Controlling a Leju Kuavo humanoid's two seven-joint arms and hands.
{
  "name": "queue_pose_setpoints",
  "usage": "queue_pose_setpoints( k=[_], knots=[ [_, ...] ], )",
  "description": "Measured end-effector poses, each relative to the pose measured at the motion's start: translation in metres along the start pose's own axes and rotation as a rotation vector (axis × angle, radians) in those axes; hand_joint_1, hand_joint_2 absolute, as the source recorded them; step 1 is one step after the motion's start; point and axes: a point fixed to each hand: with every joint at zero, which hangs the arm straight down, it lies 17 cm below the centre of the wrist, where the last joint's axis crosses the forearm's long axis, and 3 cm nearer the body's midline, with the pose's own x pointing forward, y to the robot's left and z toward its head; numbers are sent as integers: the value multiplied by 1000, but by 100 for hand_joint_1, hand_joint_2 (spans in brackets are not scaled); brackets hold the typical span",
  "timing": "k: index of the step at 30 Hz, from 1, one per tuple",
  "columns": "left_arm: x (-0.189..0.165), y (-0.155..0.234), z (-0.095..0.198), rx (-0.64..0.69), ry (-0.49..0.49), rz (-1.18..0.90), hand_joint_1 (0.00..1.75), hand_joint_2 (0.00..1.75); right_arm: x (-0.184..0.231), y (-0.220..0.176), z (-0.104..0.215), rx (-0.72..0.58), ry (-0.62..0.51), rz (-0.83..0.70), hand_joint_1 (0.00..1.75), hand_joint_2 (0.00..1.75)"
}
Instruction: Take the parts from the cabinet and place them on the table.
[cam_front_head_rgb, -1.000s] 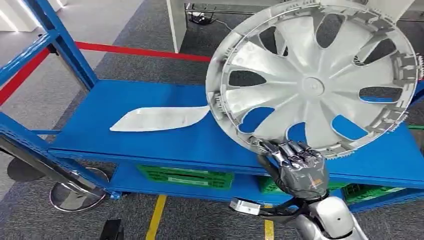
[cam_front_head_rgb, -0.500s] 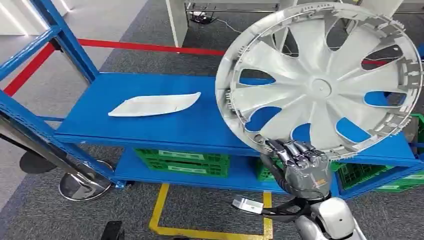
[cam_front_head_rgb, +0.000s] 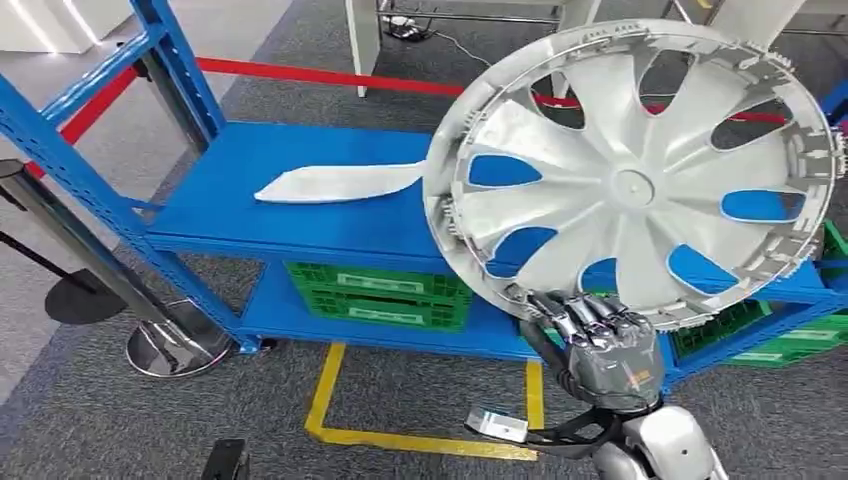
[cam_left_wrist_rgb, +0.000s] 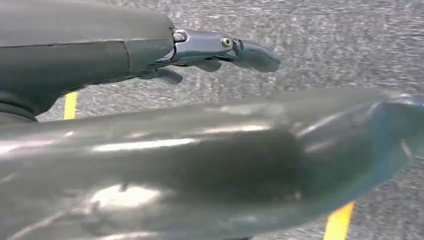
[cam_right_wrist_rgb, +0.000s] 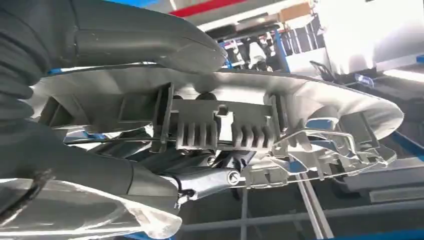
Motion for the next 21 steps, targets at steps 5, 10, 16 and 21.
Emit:
queue_pose_setpoints(
  k=[5,10,16,21],
  knots=[
    [1,0,0,-2,-4,-11,0,0,0,-6,-3,-29,11,-57,175,175],
    [-3,1,1,-5,-3,-34,0,0,1,-10,-1,-45,19,-91,175,175],
    [-2,1,0,-7,-6,-41,0,0,3,-13,-1,-54,5,-85,175,175],
    [2,0,-1,-10,-13,-58,0,0,11,-26,-6,-93,-42,-50,175,175]
  ],
)
